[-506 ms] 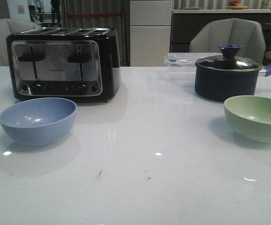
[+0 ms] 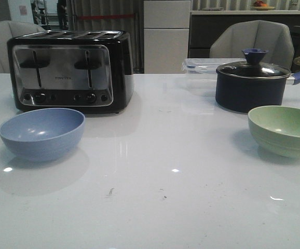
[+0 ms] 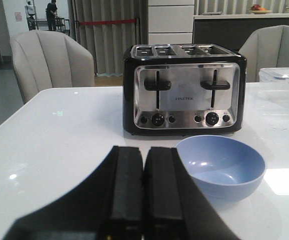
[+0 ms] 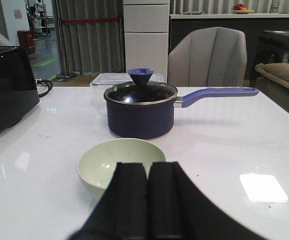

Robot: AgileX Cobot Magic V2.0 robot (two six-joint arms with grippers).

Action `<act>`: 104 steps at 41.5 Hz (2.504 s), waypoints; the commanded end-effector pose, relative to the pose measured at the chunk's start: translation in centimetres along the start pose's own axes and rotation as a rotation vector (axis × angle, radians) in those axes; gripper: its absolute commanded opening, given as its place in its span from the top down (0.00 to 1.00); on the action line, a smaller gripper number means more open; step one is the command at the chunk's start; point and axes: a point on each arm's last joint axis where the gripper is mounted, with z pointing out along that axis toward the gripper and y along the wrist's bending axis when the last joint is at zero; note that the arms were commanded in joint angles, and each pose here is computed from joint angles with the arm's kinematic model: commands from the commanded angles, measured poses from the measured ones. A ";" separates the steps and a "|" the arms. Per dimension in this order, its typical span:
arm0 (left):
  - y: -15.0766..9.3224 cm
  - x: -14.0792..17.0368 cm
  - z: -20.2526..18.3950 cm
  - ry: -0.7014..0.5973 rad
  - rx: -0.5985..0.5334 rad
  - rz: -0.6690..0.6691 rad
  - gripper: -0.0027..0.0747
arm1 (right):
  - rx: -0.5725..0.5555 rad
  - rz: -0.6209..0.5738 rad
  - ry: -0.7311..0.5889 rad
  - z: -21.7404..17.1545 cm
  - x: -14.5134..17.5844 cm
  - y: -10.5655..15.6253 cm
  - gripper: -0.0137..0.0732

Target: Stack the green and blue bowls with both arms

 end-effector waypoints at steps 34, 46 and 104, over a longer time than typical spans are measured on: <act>0.3 -18.1 -0.1 -0.130 0.024 -0.013 0.85 | -0.004 -0.035 0.017 1.3 -15.0 1.0 0.78; 0.2 -17.3 4.0 0.114 0.038 -0.013 0.85 | 0.008 -0.035 0.320 6.0 -14.1 1.0 0.78; -0.1 -13.7 8.1 0.461 0.059 -0.016 0.31 | 0.135 0.081 1.015 25.2 -5.3 -2.7 0.18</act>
